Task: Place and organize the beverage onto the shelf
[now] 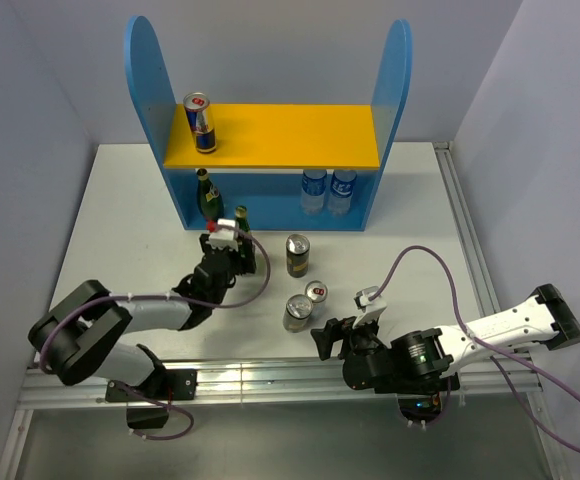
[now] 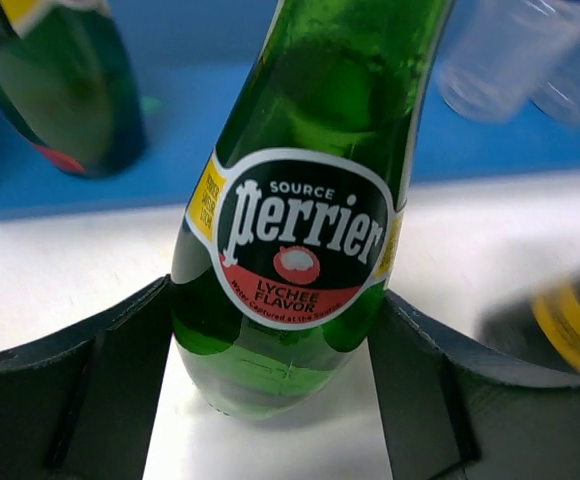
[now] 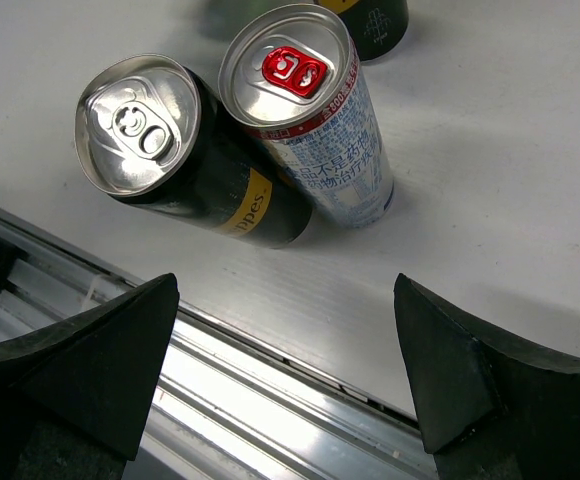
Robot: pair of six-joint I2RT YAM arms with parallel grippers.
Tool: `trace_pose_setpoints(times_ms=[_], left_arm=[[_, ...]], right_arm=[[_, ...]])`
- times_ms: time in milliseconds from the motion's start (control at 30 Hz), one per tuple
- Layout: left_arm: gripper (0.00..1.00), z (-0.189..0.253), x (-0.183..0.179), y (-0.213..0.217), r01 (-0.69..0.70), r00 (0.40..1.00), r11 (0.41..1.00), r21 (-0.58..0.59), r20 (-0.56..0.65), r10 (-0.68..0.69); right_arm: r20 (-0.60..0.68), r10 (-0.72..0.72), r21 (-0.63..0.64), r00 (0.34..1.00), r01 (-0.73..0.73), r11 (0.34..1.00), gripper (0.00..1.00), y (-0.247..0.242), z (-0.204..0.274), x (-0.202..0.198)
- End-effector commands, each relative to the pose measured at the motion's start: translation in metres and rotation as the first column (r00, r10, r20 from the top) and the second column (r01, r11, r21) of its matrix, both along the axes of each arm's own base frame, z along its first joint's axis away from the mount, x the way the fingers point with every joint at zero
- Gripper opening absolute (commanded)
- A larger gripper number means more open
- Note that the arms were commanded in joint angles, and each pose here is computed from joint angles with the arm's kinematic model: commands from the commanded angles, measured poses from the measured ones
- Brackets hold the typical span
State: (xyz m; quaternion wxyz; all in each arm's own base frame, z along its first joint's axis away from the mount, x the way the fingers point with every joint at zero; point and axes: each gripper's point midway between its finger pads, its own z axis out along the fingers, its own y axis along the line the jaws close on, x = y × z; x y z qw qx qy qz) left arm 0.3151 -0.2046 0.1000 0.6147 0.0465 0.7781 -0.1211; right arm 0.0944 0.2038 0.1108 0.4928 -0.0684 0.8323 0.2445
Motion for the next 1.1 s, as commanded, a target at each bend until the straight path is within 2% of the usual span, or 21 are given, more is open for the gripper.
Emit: trace_pose_setpoints(times_ms=[0,300,567,833,867,967,1067], left_arm=[[0.0,0.085,0.051,-0.009,0.002,0.975,0.984,-0.18,0.217,0.037],[0.0,0.089,0.118,-0.009,-0.045,0.967,0.975,-0.217,0.234,0.097],[0.0,0.078,0.156,-0.019,-0.094,0.96,0.963,-0.251,0.234,0.155],[0.0,0.069,0.164,-0.023,-0.101,0.959,0.96,-0.26,0.233,0.164],[0.0,0.061,0.166,-0.024,-0.124,0.968,0.964,-0.236,0.184,0.17],[0.0,0.068,0.159,-0.025,-0.107,0.972,0.966,-0.236,0.181,0.152],[0.0,0.064,0.146,-0.026,-0.131,0.981,0.97,-0.204,0.112,0.156]], right_arm=[[0.019,-0.021,0.069,1.0,0.02,0.997,0.95,0.006,0.019,0.003],[0.016,-0.024,0.079,1.0,0.022,0.997,0.95,0.004,0.02,0.003],[0.01,-0.021,0.106,1.0,0.02,0.994,0.95,0.002,0.021,0.003],[0.009,-0.023,0.117,1.0,0.022,0.993,0.95,0.0,0.022,0.004],[0.008,-0.023,0.117,1.0,0.021,0.993,0.95,0.0,0.021,0.004],[0.01,-0.025,0.115,1.0,0.024,0.993,0.95,0.0,0.022,0.004],[0.011,-0.027,0.11,1.0,0.026,0.994,0.95,0.0,0.022,0.004]])
